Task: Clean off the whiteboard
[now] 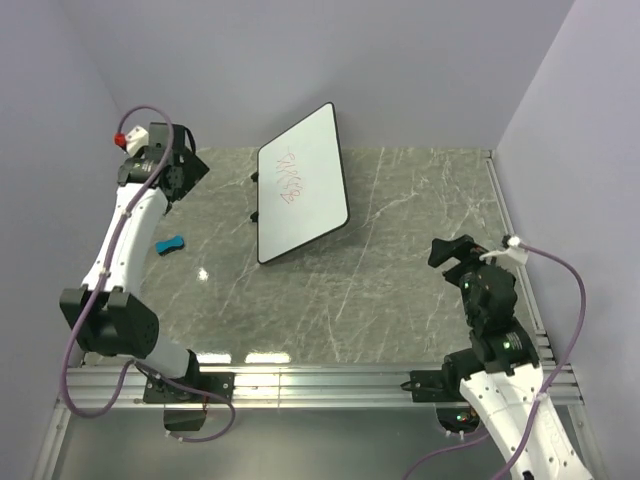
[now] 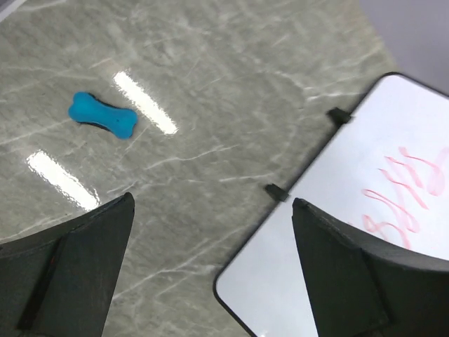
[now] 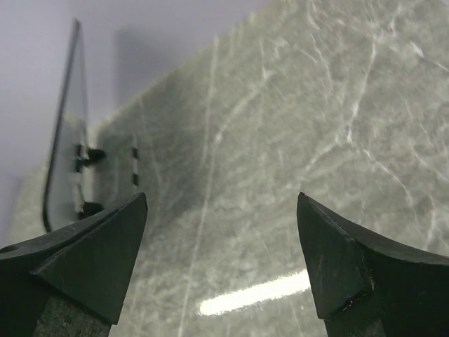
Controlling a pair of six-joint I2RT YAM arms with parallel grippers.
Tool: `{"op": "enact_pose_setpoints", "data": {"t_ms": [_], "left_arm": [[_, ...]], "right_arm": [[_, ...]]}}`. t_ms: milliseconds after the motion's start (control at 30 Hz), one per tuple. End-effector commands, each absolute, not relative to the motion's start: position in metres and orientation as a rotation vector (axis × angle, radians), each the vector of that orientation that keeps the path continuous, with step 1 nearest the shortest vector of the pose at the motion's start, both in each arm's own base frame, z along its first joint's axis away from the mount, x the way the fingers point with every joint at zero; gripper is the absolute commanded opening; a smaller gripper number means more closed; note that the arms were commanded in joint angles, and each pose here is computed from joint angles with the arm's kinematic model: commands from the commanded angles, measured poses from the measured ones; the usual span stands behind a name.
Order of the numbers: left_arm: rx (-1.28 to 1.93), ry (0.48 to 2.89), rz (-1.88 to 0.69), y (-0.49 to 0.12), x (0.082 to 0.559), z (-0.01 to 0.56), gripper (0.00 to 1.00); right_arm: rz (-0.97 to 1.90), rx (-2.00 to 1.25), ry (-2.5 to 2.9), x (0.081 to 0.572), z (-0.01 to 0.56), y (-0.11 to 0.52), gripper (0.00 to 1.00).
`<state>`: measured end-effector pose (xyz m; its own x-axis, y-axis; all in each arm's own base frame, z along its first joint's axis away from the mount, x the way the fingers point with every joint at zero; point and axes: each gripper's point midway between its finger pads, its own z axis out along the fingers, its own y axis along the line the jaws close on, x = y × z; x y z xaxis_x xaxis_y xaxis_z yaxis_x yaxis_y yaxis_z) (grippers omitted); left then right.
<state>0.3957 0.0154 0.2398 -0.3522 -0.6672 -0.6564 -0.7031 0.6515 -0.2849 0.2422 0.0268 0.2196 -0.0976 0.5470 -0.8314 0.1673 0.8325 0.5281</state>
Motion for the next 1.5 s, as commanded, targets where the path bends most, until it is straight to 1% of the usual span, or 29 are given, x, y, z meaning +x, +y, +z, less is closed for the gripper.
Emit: {"op": "enact_pose_setpoints", "data": {"t_ms": [0,33,67,100,133,167,233,267,300,333,367,400,433,467,500,533,567,633,733,833,900,967,1100,1233,1467], "left_arm": [[-1.019,2.107,0.001,0.011,0.391,0.255,0.99],[-1.032,2.174,0.019,0.009,0.389,0.237,0.99],[-1.072,2.284,0.049,0.013,0.387,0.203,0.99],[-1.094,2.418,0.046,0.009,0.371,0.172,0.99],[-1.112,2.488,-0.058,0.001,0.368,0.158,0.99],[-1.116,2.492,-0.045,0.000,0.357,0.152,0.99],[-1.049,2.293,-0.040,0.003,0.368,0.182,0.99],[-0.993,2.184,-0.091,-0.003,0.355,0.204,0.99],[-0.949,2.015,-0.195,-0.008,0.373,0.228,0.99],[-0.907,1.971,-0.335,-0.024,0.370,0.230,0.99],[-0.952,1.952,-0.407,-0.023,0.349,0.212,0.99],[-1.021,1.926,-0.492,-0.025,0.346,0.211,0.99],[-1.069,1.960,-0.493,-0.017,0.344,0.197,0.99],[-1.064,2.000,-0.492,-0.020,0.345,0.198,0.98],[-1.090,2.058,-0.389,-0.013,0.343,0.186,0.99],[-1.135,2.188,-0.257,-0.007,0.326,0.163,1.00],[-1.175,2.238,-0.064,0.012,0.333,0.154,0.99],[-1.178,2.371,0.144,0.027,0.329,0.128,1.00],[-1.151,2.368,0.263,0.044,0.341,0.126,0.99],[-1.240,2.299,0.174,0.048,0.353,0.127,0.99],[-1.372,2.213,0.097,0.054,0.357,0.126,0.98],[-1.455,2.162,0.068,0.058,0.362,0.123,0.95],[-1.613,2.065,0.013,0.055,0.378,0.122,0.95],[-1.781,2.010,-0.061,0.054,0.394,0.105,0.93],[-1.902,1.920,-0.082,0.070,0.416,0.089,0.89]], "right_arm": [[0.322,0.550,1.743,0.247,0.229,0.031,0.93],[0.312,0.542,1.775,0.253,0.234,0.034,0.93],[0.310,0.532,1.802,0.255,0.234,0.037,0.93],[0.300,0.524,1.852,0.255,0.228,0.039,0.93],[0.297,0.527,1.892,0.257,0.223,0.042,0.92],[0.308,0.520,1.902,0.257,0.226,0.045,0.91],[0.336,0.506,1.934,0.253,0.217,0.050,0.90],[0.340,0.508,1.945,0.251,0.213,0.051,0.90],[0.347,0.513,1.966,0.248,0.207,0.052,0.89],[0.345,0.520,1.986,0.245,0.200,0.052,0.89],[0.342,0.531,2.006,0.242,0.194,0.052,0.88],[0.355,0.549,2.014,0.241,0.190,0.053,0.88],[0.377,0.547,2.038,0.239,0.184,0.058,0.88],[0.394,0.540,2.054,0.238,0.181,0.061,0.86],[0.413,0.539,2.066,0.237,0.178,0.065,0.86],[0.424,0.538,2.086,0.236,0.175,0.067,0.86],[0.449,0.525,2.107,0.234,0.173,0.072,0.85],[0.449,0.508,2.138,0.235,0.169,0.075,0.85],[0.441,0.492,2.203,0.232,0.162,0.078,0.85],[0.469,0.440,2.270,0.229,0.158,0.087,0.84],[0.488,0.414,2.318,0.224,0.152,0.092,0.82],[0.491,0.403,2.341,0.222,0.150,0.093,0.82],[0.518,0.378,2.328,0.221,0.152,0.096,0.82],[0.513,0.368,2.340,0.224,0.152,0.097,0.82],[0.502,0.332,2.382,0.227,0.140,0.100,0.82]]}}
